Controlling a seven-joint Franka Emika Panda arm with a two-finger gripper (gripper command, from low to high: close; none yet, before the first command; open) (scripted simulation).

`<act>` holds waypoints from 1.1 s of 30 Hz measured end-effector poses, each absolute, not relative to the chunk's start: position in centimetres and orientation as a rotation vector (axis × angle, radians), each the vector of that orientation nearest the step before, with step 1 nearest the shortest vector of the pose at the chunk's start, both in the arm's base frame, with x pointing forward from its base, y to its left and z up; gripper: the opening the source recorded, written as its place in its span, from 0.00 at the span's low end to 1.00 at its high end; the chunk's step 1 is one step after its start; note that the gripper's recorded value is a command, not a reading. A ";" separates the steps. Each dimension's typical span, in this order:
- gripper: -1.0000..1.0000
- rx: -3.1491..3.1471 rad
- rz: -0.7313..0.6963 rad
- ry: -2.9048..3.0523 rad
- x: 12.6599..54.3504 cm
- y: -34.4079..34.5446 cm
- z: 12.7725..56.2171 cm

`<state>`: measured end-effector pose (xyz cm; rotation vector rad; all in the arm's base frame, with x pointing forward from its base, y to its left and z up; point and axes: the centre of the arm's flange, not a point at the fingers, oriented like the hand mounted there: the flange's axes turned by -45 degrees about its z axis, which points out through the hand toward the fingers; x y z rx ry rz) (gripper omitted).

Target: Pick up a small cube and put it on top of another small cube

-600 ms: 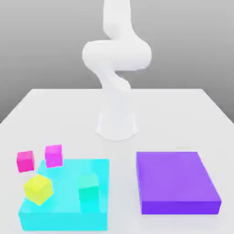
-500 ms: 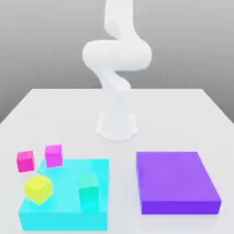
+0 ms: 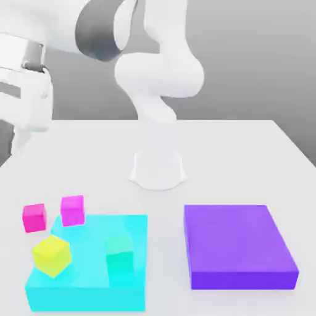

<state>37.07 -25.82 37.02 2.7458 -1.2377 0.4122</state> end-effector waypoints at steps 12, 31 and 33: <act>0.50 2.496 0.016 -1.901 23.5 -31.9 19.4; 0.00 2.489 0.002 -1.918 23.1 -31.8 18.5; 0.00 2.489 0.001 -1.915 25.4 -31.2 20.2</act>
